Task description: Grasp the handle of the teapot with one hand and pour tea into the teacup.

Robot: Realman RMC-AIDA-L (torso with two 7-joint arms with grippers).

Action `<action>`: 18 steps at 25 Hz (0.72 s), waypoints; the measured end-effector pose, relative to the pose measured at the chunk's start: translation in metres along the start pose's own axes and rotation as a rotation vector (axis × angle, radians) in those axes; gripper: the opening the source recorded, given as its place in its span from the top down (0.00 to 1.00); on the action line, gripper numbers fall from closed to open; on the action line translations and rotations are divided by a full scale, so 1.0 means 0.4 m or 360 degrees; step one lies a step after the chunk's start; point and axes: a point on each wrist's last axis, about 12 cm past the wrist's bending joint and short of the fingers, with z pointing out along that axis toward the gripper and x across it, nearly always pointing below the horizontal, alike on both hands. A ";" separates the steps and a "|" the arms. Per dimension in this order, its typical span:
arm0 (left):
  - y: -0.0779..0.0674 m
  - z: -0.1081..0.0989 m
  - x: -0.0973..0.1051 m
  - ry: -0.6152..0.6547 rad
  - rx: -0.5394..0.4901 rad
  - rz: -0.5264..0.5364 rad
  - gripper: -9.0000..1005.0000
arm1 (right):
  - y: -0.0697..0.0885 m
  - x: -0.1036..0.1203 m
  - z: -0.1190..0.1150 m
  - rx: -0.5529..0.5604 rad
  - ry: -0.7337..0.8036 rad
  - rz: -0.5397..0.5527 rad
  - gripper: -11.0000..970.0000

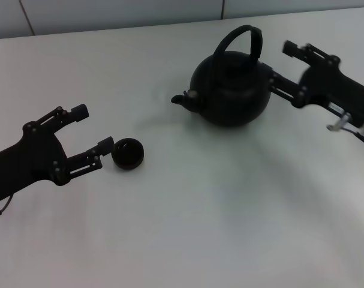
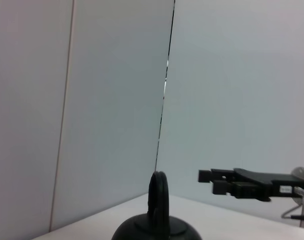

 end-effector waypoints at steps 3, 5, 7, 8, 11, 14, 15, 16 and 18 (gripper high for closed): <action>-0.006 -0.002 0.001 -0.0019 0.0010 -0.0012 0.14 | 0.021 0.004 -0.038 -0.0048 -0.0062 0.0037 0.28; -0.017 -0.006 0.002 -0.0039 0.0049 -0.0022 0.14 | 0.035 0.005 -0.060 -0.0099 -0.0094 0.0046 0.28; -0.025 -0.008 0.003 -0.0038 0.0086 -0.0019 0.14 | 0.054 0.006 -0.077 -0.0191 -0.0105 0.0039 0.28; -0.037 -0.009 0.005 -0.0030 0.0151 -0.0020 0.14 | 0.065 0.005 -0.083 -0.0253 -0.0105 0.0031 0.28; -0.052 -0.015 0.004 -0.0040 0.0215 -0.0031 0.14 | 0.091 0.003 -0.095 -0.0435 -0.0101 0.0007 0.28; -0.065 -0.025 0.007 -0.0056 0.0239 -0.0039 0.14 | 0.107 -0.001 -0.093 -0.0551 -0.0095 -0.0018 0.28; -0.067 -0.029 0.010 -0.0056 0.0235 -0.0043 0.14 | 0.113 -0.002 -0.090 -0.0586 -0.0092 -0.0025 0.28; -0.070 -0.032 0.012 -0.0055 0.0231 -0.0047 0.14 | 0.117 -0.003 -0.086 -0.0617 -0.0089 -0.0031 0.28; -0.073 -0.037 0.016 -0.0052 0.0225 -0.0054 0.14 | 0.122 -0.005 -0.077 -0.0664 -0.0082 -0.0041 0.28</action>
